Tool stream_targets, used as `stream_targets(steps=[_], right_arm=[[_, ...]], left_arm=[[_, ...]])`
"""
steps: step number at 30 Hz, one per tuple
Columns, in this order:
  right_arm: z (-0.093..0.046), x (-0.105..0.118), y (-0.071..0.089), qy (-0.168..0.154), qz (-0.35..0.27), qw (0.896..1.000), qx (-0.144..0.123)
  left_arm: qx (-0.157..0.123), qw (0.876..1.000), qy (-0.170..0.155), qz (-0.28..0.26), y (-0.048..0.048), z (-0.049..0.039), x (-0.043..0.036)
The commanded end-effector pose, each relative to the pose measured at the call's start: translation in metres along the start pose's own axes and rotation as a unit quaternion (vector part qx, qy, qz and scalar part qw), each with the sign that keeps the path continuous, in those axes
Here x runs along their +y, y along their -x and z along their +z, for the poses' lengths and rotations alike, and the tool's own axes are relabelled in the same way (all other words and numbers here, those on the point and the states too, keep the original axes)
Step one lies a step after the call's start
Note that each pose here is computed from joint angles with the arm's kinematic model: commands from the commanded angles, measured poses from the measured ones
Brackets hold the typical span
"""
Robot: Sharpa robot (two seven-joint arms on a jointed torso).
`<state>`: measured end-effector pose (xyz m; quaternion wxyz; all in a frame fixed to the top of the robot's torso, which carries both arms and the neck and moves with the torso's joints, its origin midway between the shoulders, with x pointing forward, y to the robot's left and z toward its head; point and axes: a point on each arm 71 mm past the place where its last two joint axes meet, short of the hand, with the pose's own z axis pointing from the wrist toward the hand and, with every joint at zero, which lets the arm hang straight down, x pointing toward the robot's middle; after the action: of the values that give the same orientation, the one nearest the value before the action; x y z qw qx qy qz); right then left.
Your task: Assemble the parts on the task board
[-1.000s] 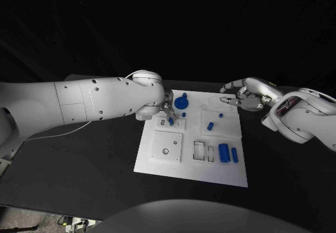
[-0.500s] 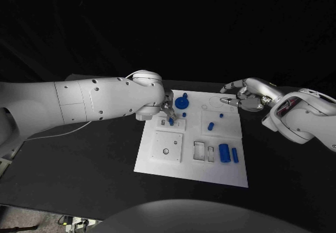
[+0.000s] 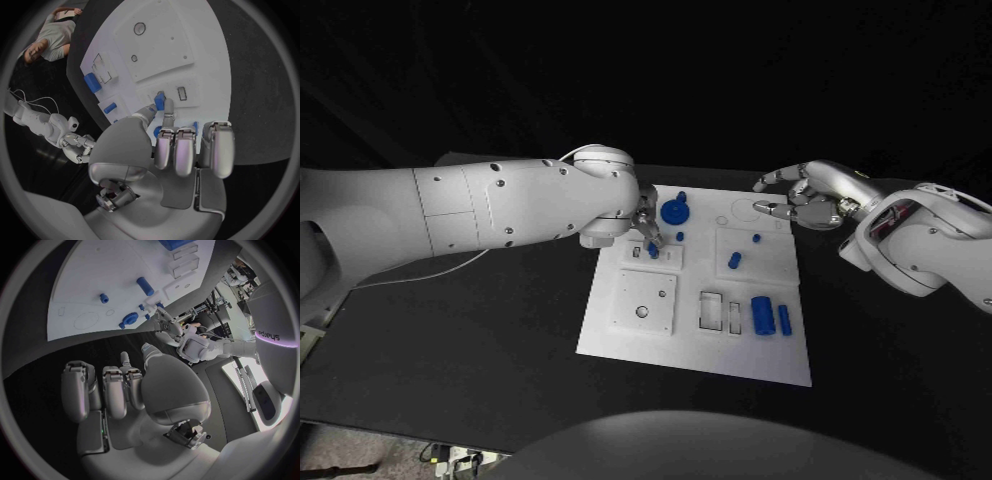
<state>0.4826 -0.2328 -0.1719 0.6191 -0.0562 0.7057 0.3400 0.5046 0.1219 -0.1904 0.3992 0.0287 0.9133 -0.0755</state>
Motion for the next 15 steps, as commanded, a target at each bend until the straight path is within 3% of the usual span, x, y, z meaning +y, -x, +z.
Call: stream_targets(steps=[1, 15], right_arm=[[-0.0001, 0.0006, -0.0012, 0.004, -0.002, 1.000, 0.006], [0.0000, 0.0007, -0.0015, 0.005, -0.002, 1.000, 0.006]], left_arm=[[0.006, 1.000, -0.003, 0.004, -0.0010, 0.0000, -0.0005], [0.011, 1.000, -0.005, 0.002, -0.0037, 0.0010, -0.0022]])
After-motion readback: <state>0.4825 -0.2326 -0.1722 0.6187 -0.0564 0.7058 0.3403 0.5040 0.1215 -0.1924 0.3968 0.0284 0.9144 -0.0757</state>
